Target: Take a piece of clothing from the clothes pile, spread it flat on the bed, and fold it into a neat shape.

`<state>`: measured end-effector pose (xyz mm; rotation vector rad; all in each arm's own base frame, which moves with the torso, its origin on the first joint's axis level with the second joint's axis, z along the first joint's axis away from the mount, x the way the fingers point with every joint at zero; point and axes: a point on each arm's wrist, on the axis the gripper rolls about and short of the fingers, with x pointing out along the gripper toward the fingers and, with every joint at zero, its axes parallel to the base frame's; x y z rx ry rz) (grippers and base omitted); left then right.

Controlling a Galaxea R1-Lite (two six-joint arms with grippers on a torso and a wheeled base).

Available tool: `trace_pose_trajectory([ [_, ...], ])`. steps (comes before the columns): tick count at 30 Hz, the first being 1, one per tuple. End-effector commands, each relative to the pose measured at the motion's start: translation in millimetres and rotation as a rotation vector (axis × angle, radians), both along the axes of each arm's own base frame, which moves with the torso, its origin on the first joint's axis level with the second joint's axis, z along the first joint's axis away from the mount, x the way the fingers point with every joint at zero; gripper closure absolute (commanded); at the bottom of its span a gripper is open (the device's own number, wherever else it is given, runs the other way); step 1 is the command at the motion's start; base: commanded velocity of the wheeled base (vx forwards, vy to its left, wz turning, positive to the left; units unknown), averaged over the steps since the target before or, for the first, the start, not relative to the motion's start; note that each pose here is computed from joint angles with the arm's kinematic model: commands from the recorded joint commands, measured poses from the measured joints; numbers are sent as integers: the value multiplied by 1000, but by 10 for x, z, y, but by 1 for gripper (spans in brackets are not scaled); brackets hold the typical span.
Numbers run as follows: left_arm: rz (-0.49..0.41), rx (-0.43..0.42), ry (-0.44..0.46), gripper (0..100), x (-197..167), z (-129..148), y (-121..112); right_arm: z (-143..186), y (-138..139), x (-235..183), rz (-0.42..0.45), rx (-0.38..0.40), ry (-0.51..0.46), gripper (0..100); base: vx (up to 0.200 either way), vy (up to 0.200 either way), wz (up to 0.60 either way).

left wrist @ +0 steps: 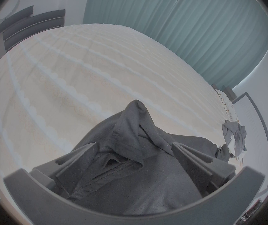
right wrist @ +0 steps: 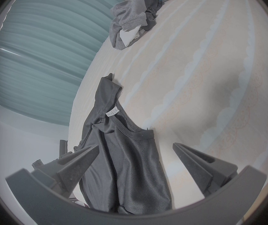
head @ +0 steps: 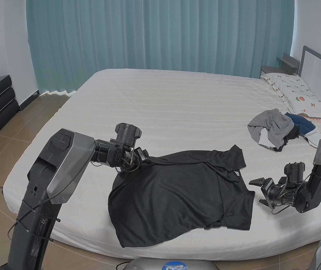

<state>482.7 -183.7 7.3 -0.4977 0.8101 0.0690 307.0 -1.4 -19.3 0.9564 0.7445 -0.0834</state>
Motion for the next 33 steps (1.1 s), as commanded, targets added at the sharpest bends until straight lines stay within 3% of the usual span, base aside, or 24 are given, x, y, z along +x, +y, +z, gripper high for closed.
trace_pose_trajectory([
  [1, 10, 34, -14, 0, 15, -22, -16, -5, 17, -2, 6, 0, 2, 0, 0, 0, 0],
  [5, 11, 91, -12, 0, 22, -114, -10, 0, 22, -1, 7, 0, -1, 0, 0, 0, 0],
  [6, 14, 103, -10, 100, 28, -138, 7, 0, 22, -1, 7, 0, -1, 0, 0, 0, 0],
  [16, 2, 130, -3, 100, 41, -195, 37, -1, 22, -2, 7, 0, 1, 0, 0, 0, 0],
  [28, 42, 112, -40, 100, 128, -51, 167, 0, 22, -1, 7, 0, -1, 0, 0, 0, 0],
  [33, 84, 83, -102, 100, 230, 105, 304, 0, 22, -1, 7, 0, -1, 0, 0, 0, 0],
])
